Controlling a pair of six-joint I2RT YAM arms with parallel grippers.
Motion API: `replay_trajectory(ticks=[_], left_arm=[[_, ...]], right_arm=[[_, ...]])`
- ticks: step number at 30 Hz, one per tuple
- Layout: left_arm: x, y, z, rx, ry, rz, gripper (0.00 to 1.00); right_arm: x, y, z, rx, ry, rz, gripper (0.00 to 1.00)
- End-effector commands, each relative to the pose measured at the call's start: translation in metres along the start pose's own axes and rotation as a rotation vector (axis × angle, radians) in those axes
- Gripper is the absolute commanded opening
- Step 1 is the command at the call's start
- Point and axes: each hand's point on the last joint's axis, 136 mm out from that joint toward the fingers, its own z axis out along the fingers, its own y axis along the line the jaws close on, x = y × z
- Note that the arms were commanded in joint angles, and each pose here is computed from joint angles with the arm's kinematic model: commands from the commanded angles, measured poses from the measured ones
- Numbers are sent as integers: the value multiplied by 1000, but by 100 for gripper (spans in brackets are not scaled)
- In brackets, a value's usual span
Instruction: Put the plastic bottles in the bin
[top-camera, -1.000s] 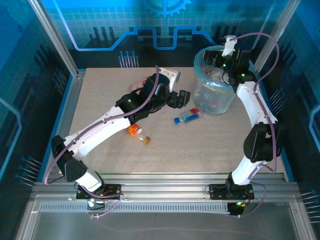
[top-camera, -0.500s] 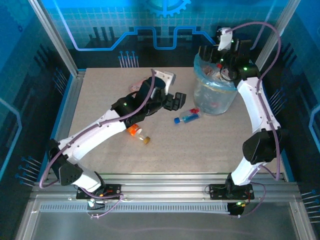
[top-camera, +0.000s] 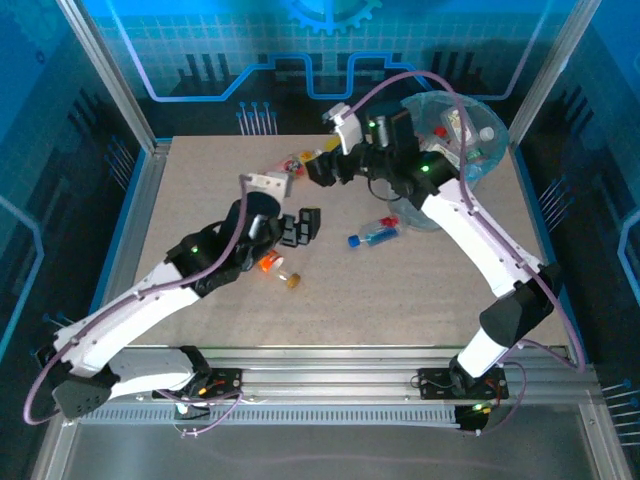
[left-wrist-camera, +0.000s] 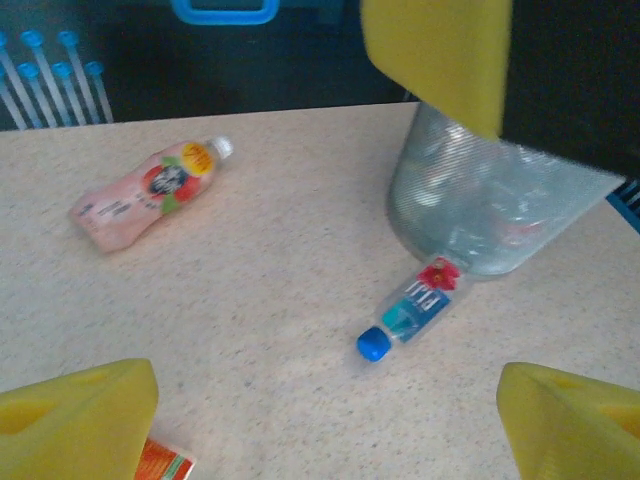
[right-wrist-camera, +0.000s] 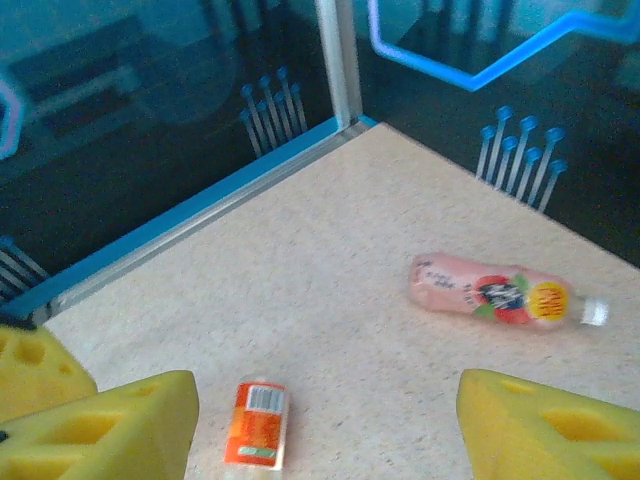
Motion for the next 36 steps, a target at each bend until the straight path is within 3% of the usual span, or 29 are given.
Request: replay_trajectory(ticks=[1,10,19,25,28,36], left_arm=[[13,39,-17,-122,-19,-80,89],[65,120,-69,-329,-43,-197,90],[88,179,-115,-475,-160,-278,90],[98,186,-115,-505,-139,-267,91],[104,183,-111,-490,-126,-281,90],[106,169,-92,-432,-118,-285,90]], right_arm=[[26,26,35,-79,91,-35,70],[94,93,105,-203,307,5,74],[183,129,160,-193,554,-21,83],[235,97,187,34,740,-85,87],[247,81,196,119,774,-109,90],[280,62,220,187,852,-167,91]])
